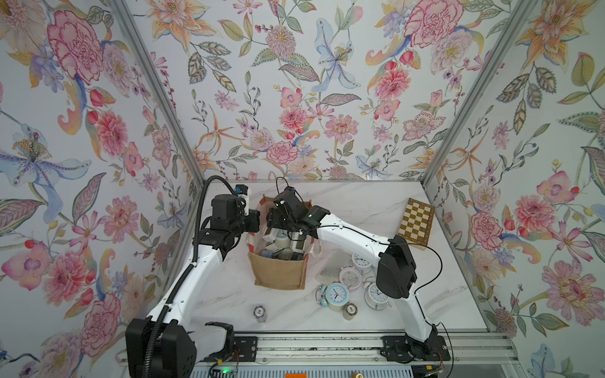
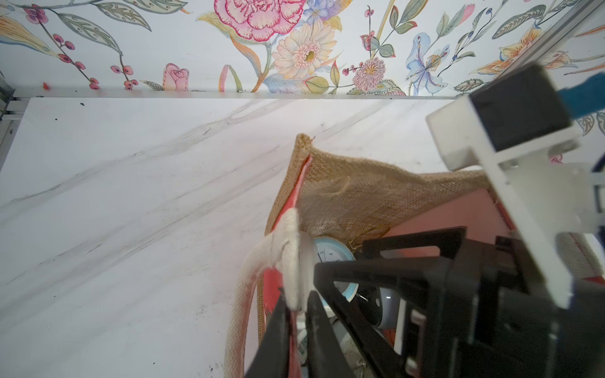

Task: Put the alarm clock into the canvas bag
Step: Place the alarm at the canvas bag.

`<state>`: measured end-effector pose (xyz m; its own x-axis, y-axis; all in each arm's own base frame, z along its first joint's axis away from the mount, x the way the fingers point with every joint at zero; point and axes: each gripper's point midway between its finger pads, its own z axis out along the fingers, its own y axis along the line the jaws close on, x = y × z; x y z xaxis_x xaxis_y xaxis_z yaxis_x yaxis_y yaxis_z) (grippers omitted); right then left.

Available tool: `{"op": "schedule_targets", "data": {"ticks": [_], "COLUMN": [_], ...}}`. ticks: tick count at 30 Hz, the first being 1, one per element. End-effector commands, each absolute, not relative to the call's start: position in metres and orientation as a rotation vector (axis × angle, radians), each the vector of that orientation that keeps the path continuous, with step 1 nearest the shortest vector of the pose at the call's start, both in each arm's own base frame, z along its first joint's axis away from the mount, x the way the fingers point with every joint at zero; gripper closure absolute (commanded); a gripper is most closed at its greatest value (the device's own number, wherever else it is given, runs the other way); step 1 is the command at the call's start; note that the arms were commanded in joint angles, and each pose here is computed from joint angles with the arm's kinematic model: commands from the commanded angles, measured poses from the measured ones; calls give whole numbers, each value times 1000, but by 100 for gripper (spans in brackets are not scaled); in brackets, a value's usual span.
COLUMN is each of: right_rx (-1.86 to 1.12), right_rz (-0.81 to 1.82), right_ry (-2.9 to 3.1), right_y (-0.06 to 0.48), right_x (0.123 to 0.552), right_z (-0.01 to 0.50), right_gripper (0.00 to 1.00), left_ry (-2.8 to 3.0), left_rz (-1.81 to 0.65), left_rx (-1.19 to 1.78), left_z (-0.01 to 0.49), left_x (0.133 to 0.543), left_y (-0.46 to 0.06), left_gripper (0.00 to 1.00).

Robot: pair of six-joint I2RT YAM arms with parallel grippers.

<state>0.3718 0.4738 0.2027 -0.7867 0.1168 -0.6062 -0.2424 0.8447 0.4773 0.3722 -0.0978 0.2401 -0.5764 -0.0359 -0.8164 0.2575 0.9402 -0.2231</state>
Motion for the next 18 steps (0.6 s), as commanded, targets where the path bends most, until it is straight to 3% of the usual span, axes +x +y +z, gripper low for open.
{"op": "schedule_targets", "data": {"ticks": [1,18], "right_rx": [-134,-269], "right_rz": [689,401], "right_ry": [2236,2076], "right_y": [461,386], "right_x": [372,396], "right_z": [263,313], "right_gripper": [28,31], "left_ry": [2122,2138], "left_rz": [-403,-400], "left_rx": [156,158], "left_z": [248,241], "left_x": [373,377], "left_y": [-100,-101], "left_gripper": [85,85]}}
